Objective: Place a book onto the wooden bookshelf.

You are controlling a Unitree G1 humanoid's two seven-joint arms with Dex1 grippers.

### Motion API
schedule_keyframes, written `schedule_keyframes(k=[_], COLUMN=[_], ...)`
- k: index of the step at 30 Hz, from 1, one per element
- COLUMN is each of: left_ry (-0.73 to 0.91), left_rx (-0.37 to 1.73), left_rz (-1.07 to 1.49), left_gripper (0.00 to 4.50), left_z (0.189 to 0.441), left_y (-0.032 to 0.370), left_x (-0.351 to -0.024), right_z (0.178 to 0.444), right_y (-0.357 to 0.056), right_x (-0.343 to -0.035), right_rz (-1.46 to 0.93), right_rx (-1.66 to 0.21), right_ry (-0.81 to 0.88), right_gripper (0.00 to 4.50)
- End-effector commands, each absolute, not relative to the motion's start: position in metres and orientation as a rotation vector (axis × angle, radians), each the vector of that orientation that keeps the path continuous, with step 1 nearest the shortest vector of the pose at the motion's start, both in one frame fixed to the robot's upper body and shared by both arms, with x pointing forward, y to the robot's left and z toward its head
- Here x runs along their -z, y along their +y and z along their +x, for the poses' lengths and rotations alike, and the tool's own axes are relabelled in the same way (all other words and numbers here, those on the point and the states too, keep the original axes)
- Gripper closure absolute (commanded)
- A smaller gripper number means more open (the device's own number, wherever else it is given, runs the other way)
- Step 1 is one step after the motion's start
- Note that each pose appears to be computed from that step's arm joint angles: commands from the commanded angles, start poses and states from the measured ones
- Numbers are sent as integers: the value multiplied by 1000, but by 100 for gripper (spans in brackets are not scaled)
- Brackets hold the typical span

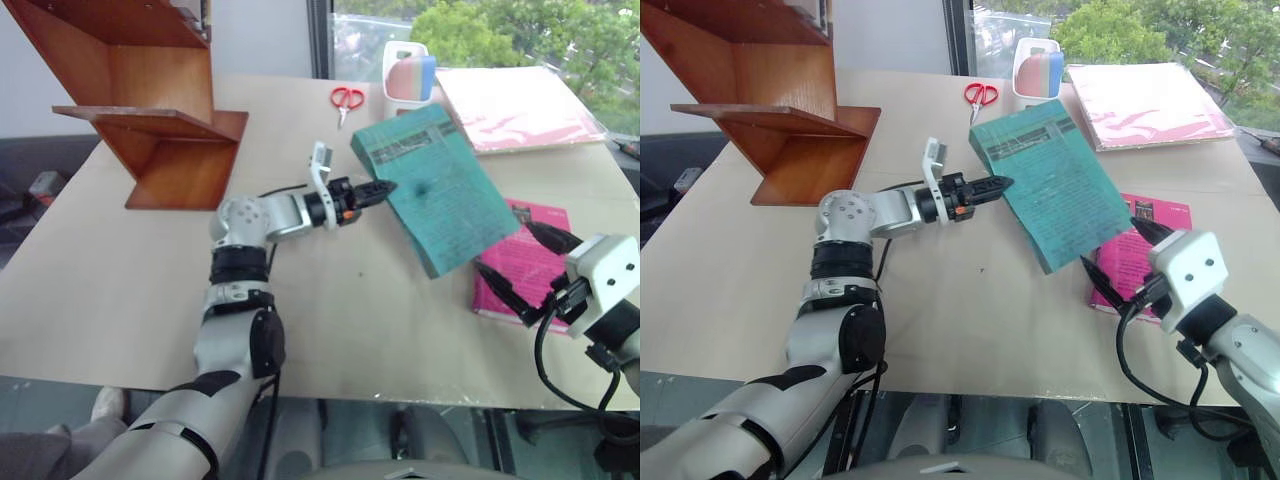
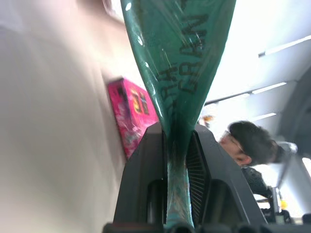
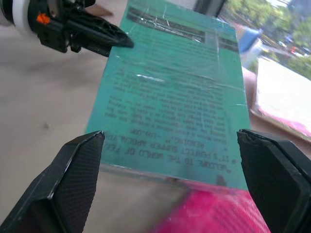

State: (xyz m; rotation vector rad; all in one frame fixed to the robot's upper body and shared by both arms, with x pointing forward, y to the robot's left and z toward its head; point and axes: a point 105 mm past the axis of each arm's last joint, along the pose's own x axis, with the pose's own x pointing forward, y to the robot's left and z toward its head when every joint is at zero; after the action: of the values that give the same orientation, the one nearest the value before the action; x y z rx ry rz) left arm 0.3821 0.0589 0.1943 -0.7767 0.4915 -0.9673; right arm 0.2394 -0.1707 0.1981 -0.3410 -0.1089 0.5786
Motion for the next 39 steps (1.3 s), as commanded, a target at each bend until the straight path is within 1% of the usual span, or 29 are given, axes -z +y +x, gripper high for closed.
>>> schedule_keyframes(k=[1, 3, 5, 7, 11, 14, 16, 19, 23, 27, 30, 34, 39], left_ry=[254, 152, 67, -53, -237, -417, -538, -645, -640, -423, -317, -222, -52], left_rx=[899, 878, 872, 828, 790, 711, 665, 656, 690, 757, 788, 711, 600], left_rz=[-470, -281, -163, 33, 367, 711, 1029, 1264, 1391, 1496, 1470, 1574, 1694], left_gripper=[390, 390, 390, 390, 390, 390, 390, 390, 390, 390, 390, 390, 390], left_z=[382, 378, 373, 370, 360, 350, 340, 326, 318, 312, 297, 289, 284], left_y=[93, 104, 111, 119, 125, 128, 124, 119, 117, 141, 153, 176, 213], left_x=[-231, -245, -259, -276, -300, -331, -348, -375, -387, -387, -405, -425, -434], right_z=[254, 263, 271, 278, 287, 294, 299, 305, 311, 320, 326, 331, 339], right_y=[-169, -167, -165, -165, -161, -159, -158, -157, -156, -153, -150, -147, -142], right_x=[-202, -200, -199, -199, -202, -204, -206, -208, -210, -215, -214, -212, -214], right_rz=[-335, -326, -323, -323, -315, -318, -324, -339, -354, -360, -349, -346, -350], right_rx=[-632, -656, -672, -680, -701, -721, -731, -742, -749, -754, -769, -791, -809], right_ry=[-155, -167, -178, -187, -208, -222, -232, -250, -269, -295, -308, -319, -343], right_gripper=[0, 0, 0, 0, 0, 0, 0, 0, 0, 0, 0, 0, 0])
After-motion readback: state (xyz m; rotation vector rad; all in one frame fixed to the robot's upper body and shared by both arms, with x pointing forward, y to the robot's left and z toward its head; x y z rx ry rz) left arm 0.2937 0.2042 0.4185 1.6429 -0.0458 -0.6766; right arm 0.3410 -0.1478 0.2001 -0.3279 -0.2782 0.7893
